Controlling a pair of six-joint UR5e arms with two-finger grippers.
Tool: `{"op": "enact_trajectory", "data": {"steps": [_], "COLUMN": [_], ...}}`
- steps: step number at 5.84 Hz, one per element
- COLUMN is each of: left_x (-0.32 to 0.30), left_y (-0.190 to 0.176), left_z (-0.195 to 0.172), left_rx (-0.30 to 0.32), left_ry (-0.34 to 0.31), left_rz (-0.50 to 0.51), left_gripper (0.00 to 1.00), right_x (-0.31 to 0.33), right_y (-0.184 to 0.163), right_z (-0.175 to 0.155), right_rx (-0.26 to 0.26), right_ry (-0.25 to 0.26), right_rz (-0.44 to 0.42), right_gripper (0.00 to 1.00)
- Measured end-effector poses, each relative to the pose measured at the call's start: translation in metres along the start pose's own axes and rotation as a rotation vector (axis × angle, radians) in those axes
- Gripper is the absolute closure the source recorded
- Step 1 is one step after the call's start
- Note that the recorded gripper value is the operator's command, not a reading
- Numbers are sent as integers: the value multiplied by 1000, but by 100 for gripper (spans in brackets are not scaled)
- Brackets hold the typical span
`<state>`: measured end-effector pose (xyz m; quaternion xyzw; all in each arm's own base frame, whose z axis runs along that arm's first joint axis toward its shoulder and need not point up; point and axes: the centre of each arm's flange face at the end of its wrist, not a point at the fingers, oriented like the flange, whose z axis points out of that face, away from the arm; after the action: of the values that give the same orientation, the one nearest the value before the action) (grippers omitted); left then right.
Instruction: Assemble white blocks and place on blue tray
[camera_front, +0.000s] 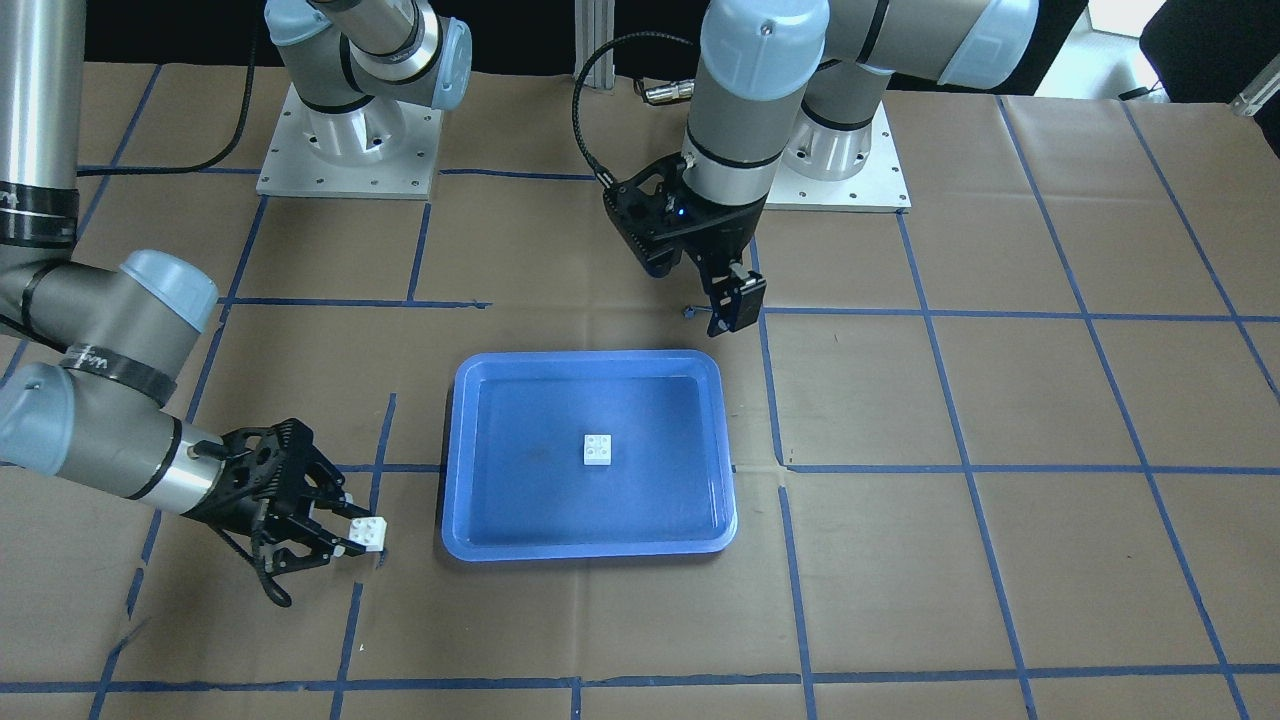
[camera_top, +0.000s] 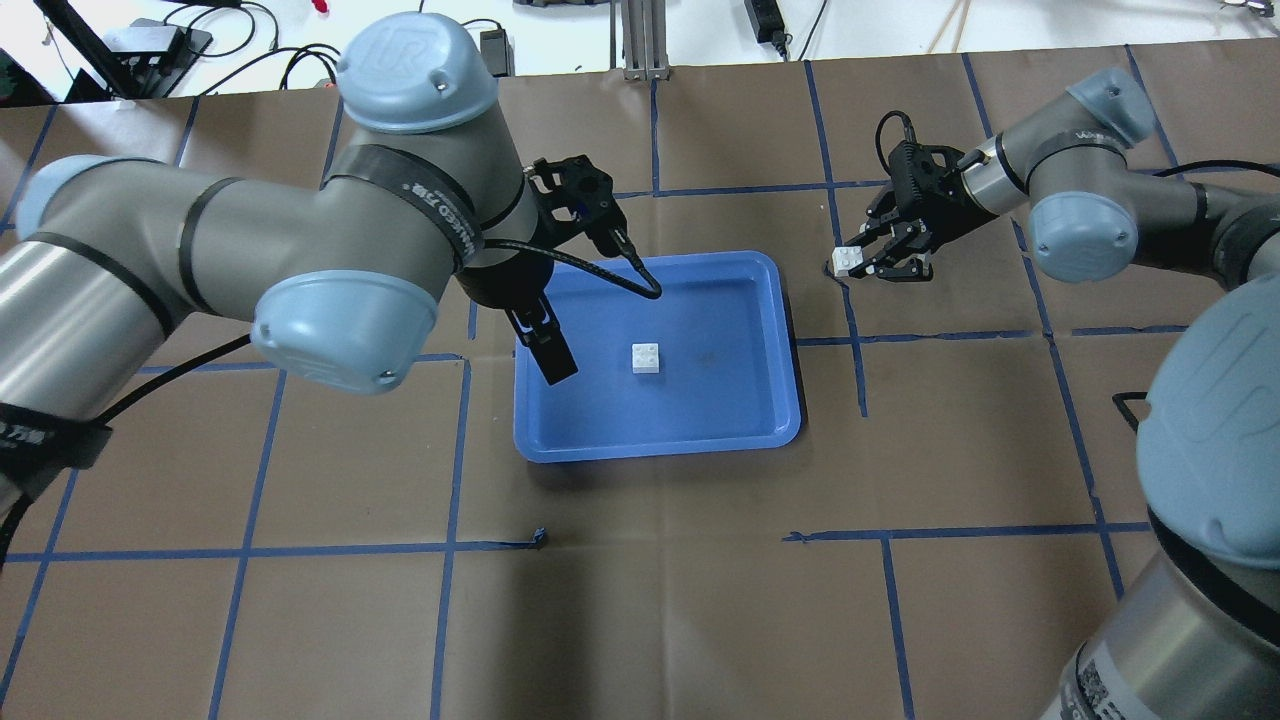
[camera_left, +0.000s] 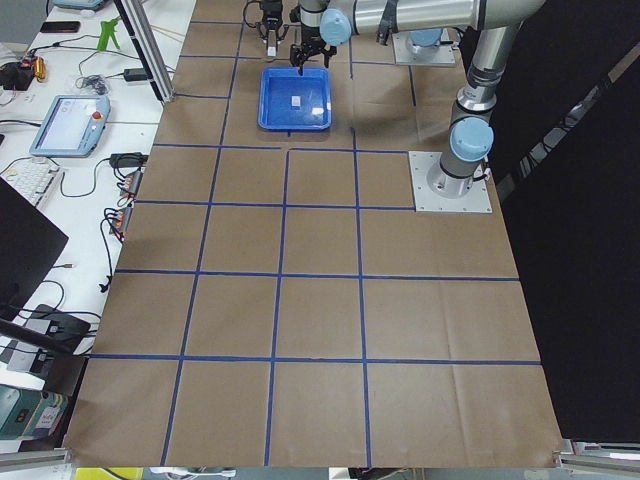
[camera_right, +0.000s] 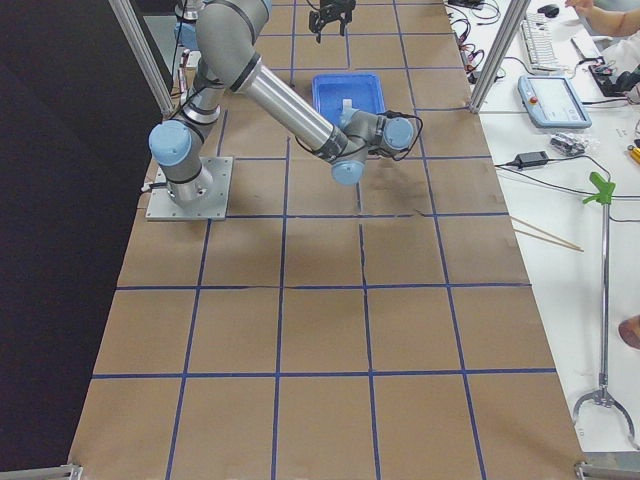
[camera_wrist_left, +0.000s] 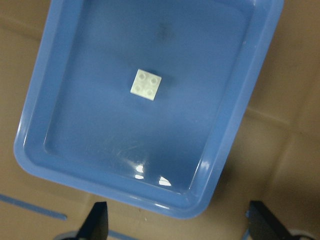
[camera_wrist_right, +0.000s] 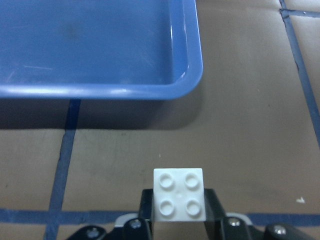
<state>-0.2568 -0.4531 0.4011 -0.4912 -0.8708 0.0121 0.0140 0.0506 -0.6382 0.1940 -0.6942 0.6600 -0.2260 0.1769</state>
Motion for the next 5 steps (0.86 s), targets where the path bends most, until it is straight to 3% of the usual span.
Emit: {"op": "enact_trajectory", "data": {"steps": [3,5], "left_x": [-24,-47], "left_y": [45,69], "left_z": [-64,-98], "left_rx": [-14,-13], "left_ry": [-5,-40], "left_rz": [-296,-610], "left_gripper": [1,1], "right_x": [-17,-52], "right_y": [-107,-134], "right_z": [18,48], "right_rx": [1,8], "right_ry": [-31,-83], "right_rz": [-3,-9], "right_gripper": [73,73]}}
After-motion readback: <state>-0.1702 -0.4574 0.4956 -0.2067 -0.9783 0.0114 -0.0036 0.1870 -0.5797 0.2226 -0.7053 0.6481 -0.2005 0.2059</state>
